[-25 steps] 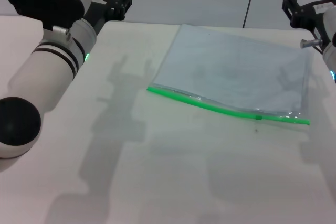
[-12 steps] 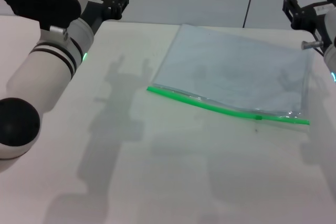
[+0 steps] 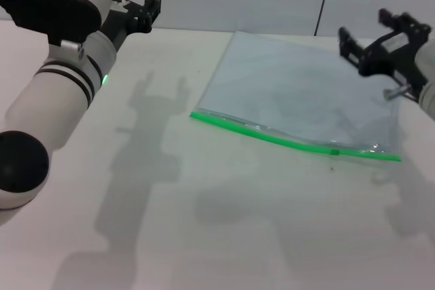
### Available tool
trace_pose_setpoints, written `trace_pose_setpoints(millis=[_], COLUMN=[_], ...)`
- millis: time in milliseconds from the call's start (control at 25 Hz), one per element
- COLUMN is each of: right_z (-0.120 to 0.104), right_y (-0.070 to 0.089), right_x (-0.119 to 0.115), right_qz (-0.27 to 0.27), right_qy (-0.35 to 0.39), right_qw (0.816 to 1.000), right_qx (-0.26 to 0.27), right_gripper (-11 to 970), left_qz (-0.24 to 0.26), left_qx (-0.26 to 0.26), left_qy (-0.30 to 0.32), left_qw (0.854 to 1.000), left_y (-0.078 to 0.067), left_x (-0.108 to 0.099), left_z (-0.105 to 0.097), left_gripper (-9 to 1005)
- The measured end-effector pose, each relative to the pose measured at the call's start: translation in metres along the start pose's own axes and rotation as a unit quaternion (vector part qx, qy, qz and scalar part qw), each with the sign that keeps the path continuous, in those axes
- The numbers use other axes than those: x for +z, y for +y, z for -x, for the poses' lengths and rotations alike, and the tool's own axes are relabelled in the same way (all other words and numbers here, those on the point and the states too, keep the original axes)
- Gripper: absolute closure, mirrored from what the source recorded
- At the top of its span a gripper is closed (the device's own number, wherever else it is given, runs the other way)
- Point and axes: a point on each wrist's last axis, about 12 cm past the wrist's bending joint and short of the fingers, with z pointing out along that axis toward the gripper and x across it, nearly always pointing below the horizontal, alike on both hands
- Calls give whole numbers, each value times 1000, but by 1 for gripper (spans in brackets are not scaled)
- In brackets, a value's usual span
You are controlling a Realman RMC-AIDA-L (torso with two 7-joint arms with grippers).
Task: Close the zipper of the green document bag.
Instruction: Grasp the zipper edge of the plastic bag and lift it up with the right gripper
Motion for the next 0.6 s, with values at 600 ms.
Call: trace_pose_setpoints(millis=[600], right_z=[-10], right_y=[1], right_x=[-45], right_qz=[144], right_qy=[96], right_qw=[973], right_qx=[-150], right_gripper=[232], left_qz=[7], left_qx=[0], left_qy=[7], left_qw=[1000], left_y=[5], left_x=[-1], left_z=[-5], left_gripper=[317])
